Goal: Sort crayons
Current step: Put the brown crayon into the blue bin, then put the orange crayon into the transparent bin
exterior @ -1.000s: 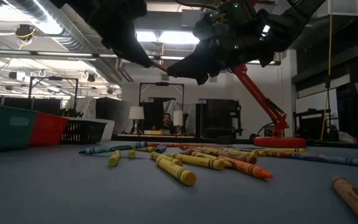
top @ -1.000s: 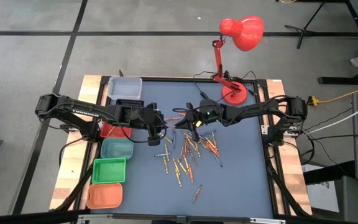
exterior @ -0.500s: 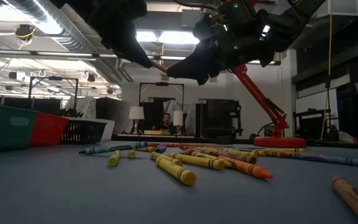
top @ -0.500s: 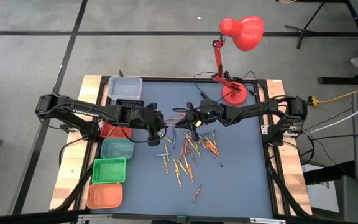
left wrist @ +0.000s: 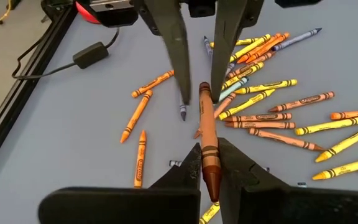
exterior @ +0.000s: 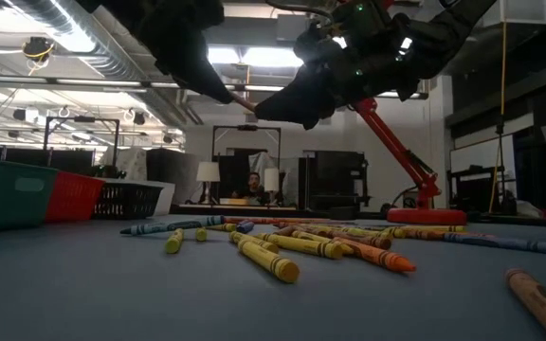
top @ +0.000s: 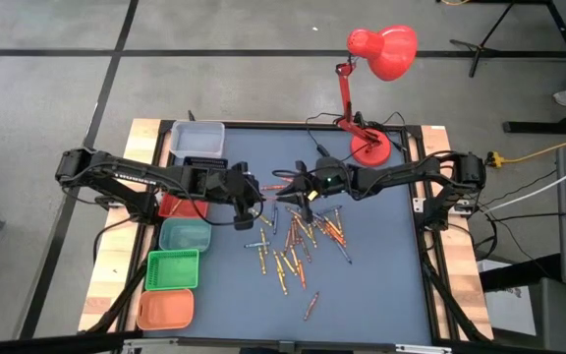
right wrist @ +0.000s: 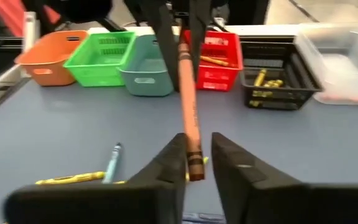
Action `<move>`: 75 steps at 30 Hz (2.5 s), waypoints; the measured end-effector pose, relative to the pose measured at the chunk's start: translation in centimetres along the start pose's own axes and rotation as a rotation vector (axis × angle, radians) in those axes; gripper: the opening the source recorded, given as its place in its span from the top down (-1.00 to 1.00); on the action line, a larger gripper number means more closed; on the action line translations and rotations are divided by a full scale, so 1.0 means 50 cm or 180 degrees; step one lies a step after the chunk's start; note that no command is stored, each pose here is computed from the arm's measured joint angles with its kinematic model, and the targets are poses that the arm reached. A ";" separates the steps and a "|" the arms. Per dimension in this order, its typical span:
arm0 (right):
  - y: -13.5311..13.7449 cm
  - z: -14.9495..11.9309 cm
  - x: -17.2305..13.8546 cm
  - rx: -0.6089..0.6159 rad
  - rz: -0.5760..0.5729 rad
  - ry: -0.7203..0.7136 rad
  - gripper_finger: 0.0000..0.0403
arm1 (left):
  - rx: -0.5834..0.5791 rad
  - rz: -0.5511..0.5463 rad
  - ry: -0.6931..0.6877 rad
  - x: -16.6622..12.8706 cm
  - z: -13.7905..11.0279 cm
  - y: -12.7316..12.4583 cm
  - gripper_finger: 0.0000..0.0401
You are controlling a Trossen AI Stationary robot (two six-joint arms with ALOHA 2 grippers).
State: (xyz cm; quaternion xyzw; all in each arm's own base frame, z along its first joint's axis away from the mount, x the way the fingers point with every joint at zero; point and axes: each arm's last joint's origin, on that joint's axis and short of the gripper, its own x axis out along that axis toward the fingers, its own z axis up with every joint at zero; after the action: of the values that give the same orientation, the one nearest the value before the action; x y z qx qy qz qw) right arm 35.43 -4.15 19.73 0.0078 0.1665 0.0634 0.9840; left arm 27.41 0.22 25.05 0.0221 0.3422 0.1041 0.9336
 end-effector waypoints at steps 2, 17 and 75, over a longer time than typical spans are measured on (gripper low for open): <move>-0.002 -0.004 0.000 0.0018 -0.0123 0.0076 0.45 | 0.0012 0.0005 0.0062 0.000 -0.004 0.000 0.95; -0.002 -0.072 -0.014 0.0226 -0.0398 0.1202 0.22 | -0.0826 -0.0717 0.1364 -0.098 -0.077 0.007 0.95; -0.079 -0.187 -0.007 0.0750 -0.1428 0.2080 0.76 | -0.0997 0.0216 0.0878 -0.140 -0.075 -0.022 0.58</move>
State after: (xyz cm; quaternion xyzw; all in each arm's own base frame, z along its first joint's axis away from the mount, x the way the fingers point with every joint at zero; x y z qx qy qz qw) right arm 32.51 -8.14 10.85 0.0634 0.4738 -0.1730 0.8611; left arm 19.98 -2.45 26.49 -0.1261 0.4454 0.1895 0.8659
